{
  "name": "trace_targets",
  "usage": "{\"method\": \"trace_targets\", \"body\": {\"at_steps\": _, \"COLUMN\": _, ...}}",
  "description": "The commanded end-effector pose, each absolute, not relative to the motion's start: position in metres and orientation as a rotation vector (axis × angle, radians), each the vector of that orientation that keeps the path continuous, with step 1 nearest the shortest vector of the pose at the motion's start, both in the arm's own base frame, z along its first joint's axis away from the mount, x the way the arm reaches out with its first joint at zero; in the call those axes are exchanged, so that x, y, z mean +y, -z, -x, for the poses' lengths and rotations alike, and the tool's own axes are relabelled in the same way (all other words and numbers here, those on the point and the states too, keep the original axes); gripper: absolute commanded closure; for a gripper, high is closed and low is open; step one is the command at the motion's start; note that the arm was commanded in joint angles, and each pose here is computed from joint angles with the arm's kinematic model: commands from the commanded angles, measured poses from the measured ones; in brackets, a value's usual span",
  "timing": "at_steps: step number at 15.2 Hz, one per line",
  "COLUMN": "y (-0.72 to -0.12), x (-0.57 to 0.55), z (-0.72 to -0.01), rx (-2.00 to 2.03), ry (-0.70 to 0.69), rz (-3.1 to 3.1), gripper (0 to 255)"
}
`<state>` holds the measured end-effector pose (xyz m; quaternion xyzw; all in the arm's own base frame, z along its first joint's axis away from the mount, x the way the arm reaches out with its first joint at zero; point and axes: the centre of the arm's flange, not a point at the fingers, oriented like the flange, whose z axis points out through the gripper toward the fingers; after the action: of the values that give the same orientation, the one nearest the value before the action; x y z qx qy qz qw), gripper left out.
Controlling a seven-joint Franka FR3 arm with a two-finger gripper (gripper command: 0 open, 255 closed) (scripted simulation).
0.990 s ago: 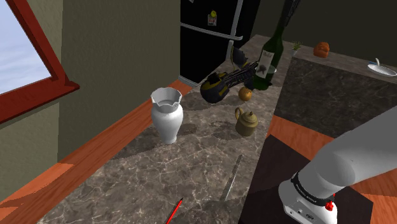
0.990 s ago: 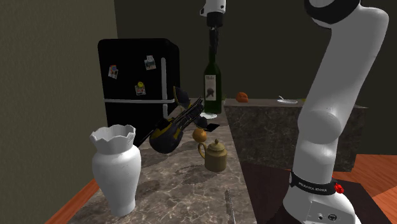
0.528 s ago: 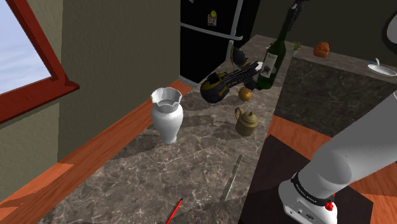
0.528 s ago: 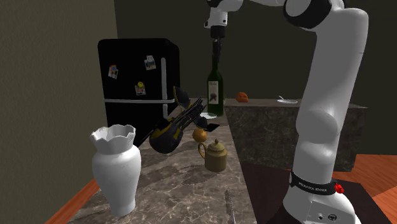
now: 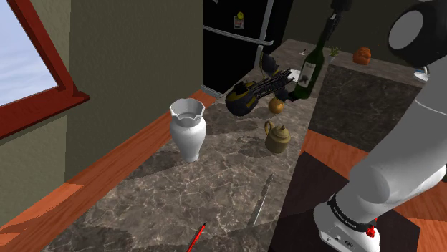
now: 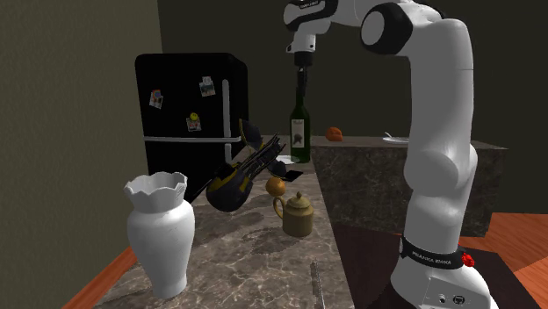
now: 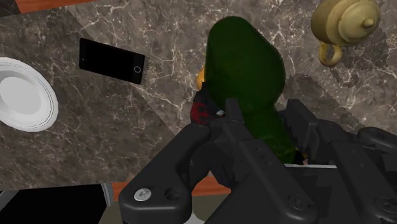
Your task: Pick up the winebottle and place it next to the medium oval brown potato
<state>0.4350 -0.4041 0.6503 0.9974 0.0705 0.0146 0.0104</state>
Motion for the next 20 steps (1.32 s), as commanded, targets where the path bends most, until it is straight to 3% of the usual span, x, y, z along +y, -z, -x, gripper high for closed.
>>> {"method": "trace_targets", "body": {"at_steps": 1, "y": -0.643, "x": -0.431, "z": -0.438, "rx": 0.222, "ry": -0.047, "rz": -3.111, "gripper": 255}}
{"method": "trace_targets", "body": {"at_steps": 5, "y": -0.626, "x": -0.477, "z": -0.444, "rx": 0.222, "ry": -0.047, "rz": -3.111, "gripper": 255}}
{"method": "trace_targets", "body": {"at_steps": 20, "y": -0.547, "x": -0.477, "z": -0.444, "rx": 0.222, "ry": -0.047, "rz": -3.111, "gripper": 255}}
